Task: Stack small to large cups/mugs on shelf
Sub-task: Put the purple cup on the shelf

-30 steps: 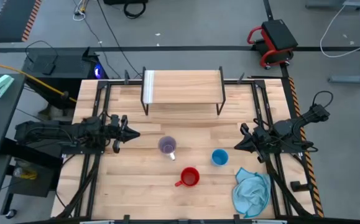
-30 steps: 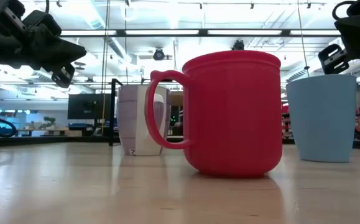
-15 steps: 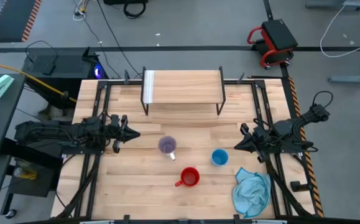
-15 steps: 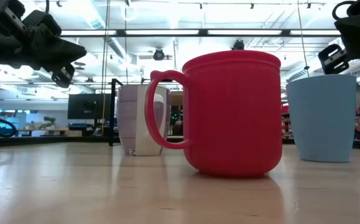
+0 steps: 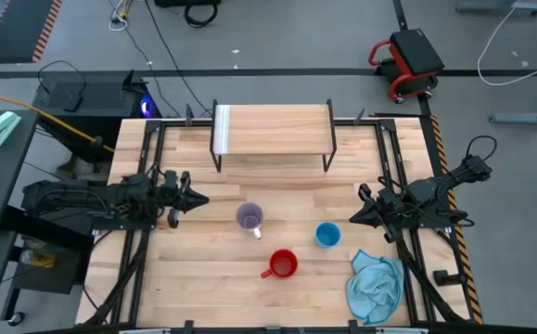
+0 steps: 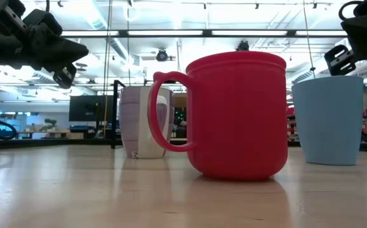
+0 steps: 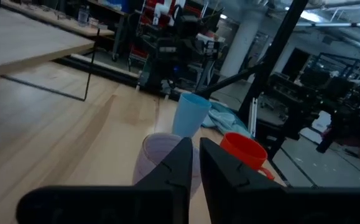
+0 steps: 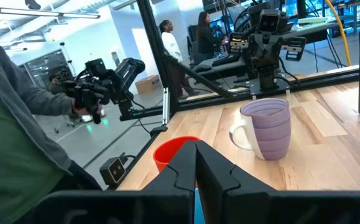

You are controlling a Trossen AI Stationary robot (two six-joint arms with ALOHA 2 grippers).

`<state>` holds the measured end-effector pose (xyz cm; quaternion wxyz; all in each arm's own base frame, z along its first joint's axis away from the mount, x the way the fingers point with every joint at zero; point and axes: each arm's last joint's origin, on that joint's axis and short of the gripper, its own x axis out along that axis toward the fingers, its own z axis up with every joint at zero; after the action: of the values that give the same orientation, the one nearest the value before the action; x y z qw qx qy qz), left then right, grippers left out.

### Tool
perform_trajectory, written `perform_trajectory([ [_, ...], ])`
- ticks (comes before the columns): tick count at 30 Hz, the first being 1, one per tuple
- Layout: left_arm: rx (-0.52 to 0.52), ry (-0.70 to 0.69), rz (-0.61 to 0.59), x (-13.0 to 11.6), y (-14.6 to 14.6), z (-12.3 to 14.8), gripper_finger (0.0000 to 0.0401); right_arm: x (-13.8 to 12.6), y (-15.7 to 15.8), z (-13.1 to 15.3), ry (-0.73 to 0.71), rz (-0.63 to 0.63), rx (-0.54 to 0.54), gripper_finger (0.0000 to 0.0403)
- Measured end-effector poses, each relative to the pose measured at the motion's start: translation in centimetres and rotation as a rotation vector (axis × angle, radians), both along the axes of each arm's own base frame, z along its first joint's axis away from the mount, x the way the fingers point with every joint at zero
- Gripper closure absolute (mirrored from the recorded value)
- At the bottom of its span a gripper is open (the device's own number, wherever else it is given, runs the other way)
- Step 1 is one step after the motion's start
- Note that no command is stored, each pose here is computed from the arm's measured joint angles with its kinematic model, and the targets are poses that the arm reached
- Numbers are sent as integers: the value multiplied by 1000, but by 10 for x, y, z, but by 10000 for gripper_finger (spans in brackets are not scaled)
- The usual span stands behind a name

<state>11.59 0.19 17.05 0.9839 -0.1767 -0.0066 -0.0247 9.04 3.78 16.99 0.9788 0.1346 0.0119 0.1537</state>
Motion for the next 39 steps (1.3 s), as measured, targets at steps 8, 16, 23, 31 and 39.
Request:
perform_trajectory([
  [8,-256,-233,22,-3,2,23,373,-4,-4,28,-218,-23,313,389],
  [16,-388,-486,76,-12,5,44,366,-23,-15,64,-602,-72,550,389],
  [23,-457,-598,132,-17,7,52,371,-29,-19,71,-692,-99,576,389],
  [31,-404,-724,108,-23,6,103,372,-33,-23,98,-690,-185,535,389],
  [39,-166,-606,-11,-14,1,173,372,-27,-22,163,-370,-300,332,367],
])
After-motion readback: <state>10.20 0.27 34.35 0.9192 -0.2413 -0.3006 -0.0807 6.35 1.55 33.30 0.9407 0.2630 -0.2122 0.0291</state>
